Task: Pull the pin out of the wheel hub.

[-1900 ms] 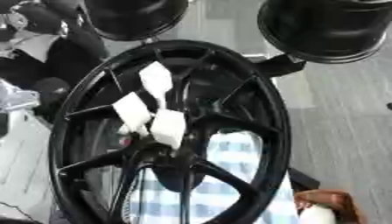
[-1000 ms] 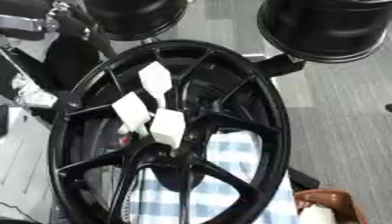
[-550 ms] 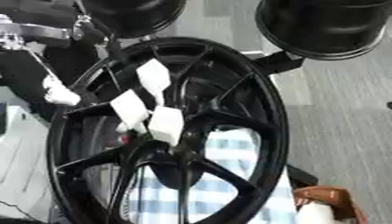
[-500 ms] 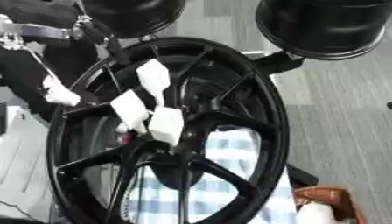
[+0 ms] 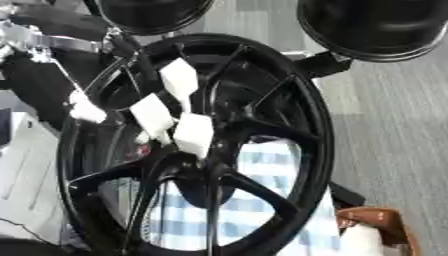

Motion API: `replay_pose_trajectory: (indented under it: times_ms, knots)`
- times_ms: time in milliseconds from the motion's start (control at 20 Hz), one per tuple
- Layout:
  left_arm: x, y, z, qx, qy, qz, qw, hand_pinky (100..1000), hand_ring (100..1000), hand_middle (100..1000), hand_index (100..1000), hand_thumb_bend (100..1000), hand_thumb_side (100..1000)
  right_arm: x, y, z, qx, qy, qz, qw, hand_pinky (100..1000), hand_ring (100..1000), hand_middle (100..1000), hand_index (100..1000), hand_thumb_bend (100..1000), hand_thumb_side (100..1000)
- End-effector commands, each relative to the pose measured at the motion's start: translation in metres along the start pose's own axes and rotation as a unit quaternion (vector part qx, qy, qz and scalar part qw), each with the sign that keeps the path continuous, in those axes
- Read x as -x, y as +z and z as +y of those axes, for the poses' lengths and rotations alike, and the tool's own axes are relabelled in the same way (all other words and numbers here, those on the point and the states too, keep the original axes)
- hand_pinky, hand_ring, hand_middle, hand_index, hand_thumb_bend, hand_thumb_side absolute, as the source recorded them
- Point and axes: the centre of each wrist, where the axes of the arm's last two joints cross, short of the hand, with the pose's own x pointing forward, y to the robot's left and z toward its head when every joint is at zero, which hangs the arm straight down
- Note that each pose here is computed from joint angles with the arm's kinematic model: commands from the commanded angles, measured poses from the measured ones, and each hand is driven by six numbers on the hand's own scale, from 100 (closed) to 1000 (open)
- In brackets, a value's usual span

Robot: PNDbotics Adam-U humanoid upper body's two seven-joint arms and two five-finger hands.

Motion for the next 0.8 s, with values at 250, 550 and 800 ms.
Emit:
replay_pose_trajectory:
  times_ms: [250, 550, 800]
  knots:
    - [0.002, -0.001, 0.004, 0.085, -0.076, -0.057, 0.992, 900, 796, 753, 861, 436, 500, -0.006, -0.003, 0.0, 0.003, -0.008, -0.008, 1.0, 774, 643, 493, 662, 100, 672]
    - [0.002, -0.009, 0.002, 0.089, -0.078, -0.072, 0.99, 897, 786, 733, 849, 427, 484, -0.006, -0.003, 0.001, 0.004, -0.01, -0.004, 1.0, 773, 640, 491, 661, 100, 674]
    - [0.003, -0.014, -0.001, 0.092, -0.078, -0.08, 0.99, 891, 772, 704, 837, 404, 452, -0.006, -0.003, 0.001, 0.006, -0.012, -0.003, 1.0, 773, 640, 491, 660, 100, 676]
